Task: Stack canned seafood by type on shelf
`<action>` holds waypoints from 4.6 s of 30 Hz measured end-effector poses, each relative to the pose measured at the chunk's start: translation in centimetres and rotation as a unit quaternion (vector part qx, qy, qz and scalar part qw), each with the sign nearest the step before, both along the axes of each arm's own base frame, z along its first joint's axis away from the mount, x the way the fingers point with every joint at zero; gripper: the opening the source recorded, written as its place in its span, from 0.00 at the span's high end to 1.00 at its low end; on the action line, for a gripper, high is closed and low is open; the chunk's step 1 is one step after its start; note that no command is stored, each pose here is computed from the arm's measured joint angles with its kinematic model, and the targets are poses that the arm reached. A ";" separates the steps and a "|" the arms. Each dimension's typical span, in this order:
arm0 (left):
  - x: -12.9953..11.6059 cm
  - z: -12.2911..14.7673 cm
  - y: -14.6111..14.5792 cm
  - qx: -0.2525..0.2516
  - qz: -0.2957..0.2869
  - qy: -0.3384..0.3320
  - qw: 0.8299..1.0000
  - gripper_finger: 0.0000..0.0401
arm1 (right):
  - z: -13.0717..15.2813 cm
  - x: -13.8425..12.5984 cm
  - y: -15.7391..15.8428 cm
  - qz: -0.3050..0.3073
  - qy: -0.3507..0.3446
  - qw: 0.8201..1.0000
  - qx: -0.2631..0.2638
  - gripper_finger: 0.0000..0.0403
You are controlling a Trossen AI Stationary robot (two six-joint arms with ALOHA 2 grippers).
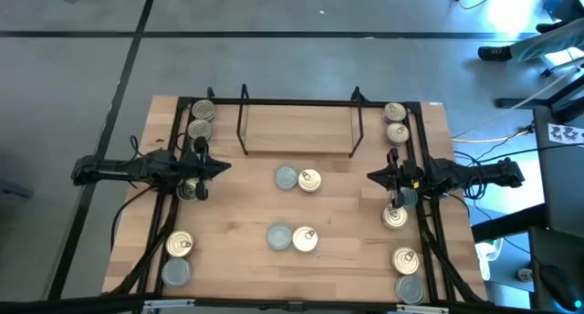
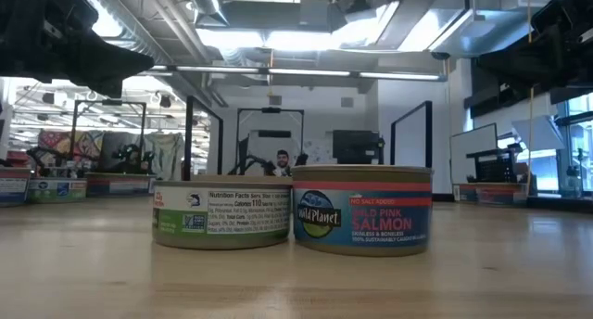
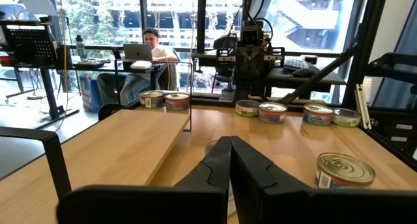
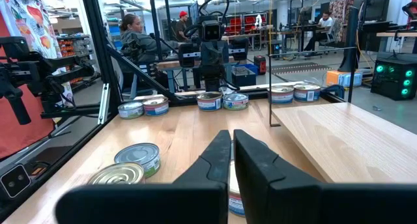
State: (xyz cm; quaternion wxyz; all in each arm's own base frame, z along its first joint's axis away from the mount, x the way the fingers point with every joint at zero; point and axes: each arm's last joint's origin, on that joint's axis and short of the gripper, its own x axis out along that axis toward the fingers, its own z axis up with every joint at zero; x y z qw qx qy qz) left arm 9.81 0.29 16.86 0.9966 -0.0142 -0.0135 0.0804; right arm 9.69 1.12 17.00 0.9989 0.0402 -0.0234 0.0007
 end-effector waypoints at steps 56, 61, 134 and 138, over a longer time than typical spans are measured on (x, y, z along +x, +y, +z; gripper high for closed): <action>3.8 4.6 0.0 0.054 0.023 -0.025 0.998 0.99 | 0.8 0.1 -0.6 -0.112 -0.021 0.993 0.025 0.95; 7.0 5.5 0.0 0.065 0.020 0.032 0.997 0.99 | 0.6 0.1 -0.6 -0.116 -0.014 0.993 0.023 0.95; 19.1 5.3 -1.9 -0.018 -0.001 0.248 0.969 0.99 | -0.5 1.1 -0.5 -0.126 0.052 0.991 -0.008 0.95; 20.1 4.7 -0.6 -0.024 0.023 0.230 0.973 0.96 | -0.5 1.1 -0.5 -0.122 0.051 0.991 0.002 0.95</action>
